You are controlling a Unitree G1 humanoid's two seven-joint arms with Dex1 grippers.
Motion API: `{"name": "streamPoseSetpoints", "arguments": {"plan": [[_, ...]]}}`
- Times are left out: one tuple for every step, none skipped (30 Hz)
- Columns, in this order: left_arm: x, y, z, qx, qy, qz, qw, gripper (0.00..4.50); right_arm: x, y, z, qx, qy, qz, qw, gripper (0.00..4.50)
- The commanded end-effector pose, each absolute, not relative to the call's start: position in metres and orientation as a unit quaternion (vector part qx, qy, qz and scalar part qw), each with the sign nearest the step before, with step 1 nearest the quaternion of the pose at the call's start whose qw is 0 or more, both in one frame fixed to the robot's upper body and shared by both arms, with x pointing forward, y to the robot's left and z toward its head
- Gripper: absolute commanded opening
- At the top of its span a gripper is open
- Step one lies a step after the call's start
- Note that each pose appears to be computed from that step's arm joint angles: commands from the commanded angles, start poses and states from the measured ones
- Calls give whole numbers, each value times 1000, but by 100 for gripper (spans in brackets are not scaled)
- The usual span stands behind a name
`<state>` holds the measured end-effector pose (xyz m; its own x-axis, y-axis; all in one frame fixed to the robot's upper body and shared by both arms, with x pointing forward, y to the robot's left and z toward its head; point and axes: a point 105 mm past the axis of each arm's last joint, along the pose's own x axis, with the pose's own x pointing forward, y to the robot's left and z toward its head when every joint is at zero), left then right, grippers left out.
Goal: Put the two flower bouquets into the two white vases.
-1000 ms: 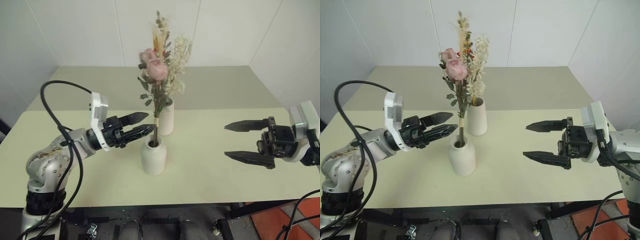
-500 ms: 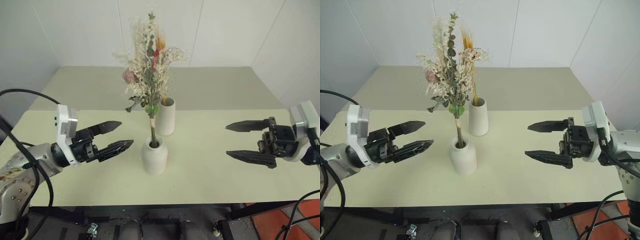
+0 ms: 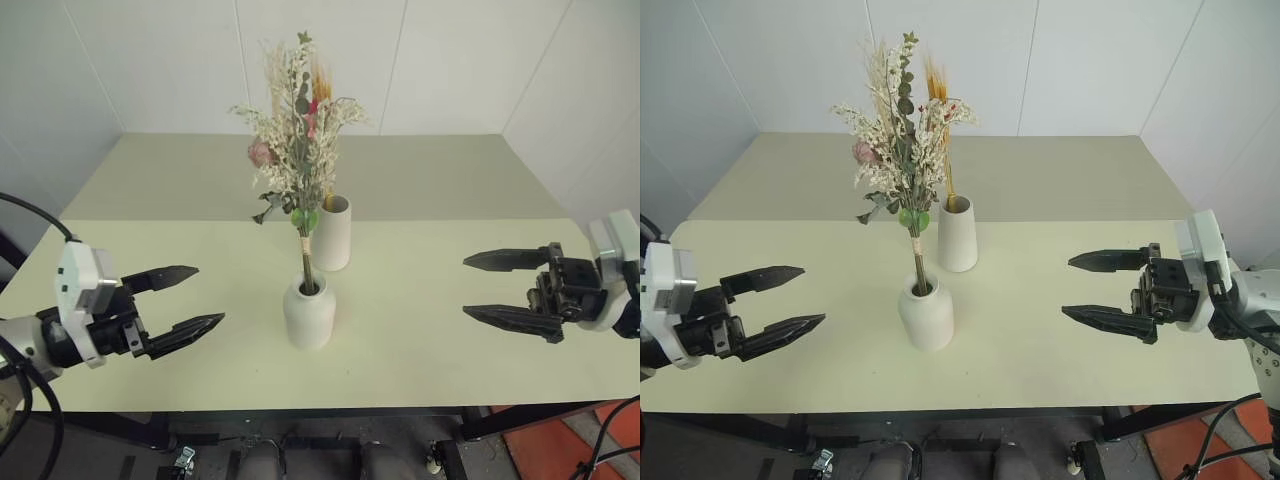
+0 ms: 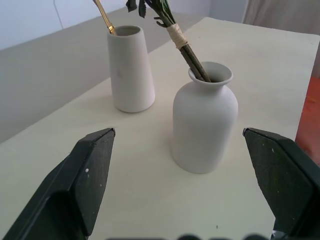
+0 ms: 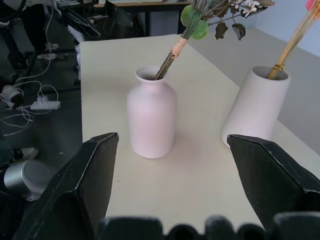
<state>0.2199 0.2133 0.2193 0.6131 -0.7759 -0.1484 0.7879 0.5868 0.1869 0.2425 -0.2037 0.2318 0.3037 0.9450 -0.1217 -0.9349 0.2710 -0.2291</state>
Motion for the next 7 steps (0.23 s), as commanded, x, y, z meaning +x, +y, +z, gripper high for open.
{"name": "streamPoseSetpoints", "arguments": {"plan": [[217,215,228,142,13,-444,884,447,240,-210,241,-146,-29,576,804,416],[217,214,228,142,14,-446,884,447,240,-210,241,-146,-28,575,804,416],[217,214,227,141,14,-448,883,447,240,-210,241,-146,-29,575,805,416],[218,213,227,141,14,-449,882,447,240,-210,241,-146,-29,574,805,416],[219,212,227,140,14,-450,882,447,240,-209,241,-146,-29,573,806,416],[219,212,227,140,14,-451,882,447,240,-209,240,-146,-28,572,806,416],[219,212,227,140,14,-452,881,447,239,-209,240,-145,-28,572,807,416]]}}
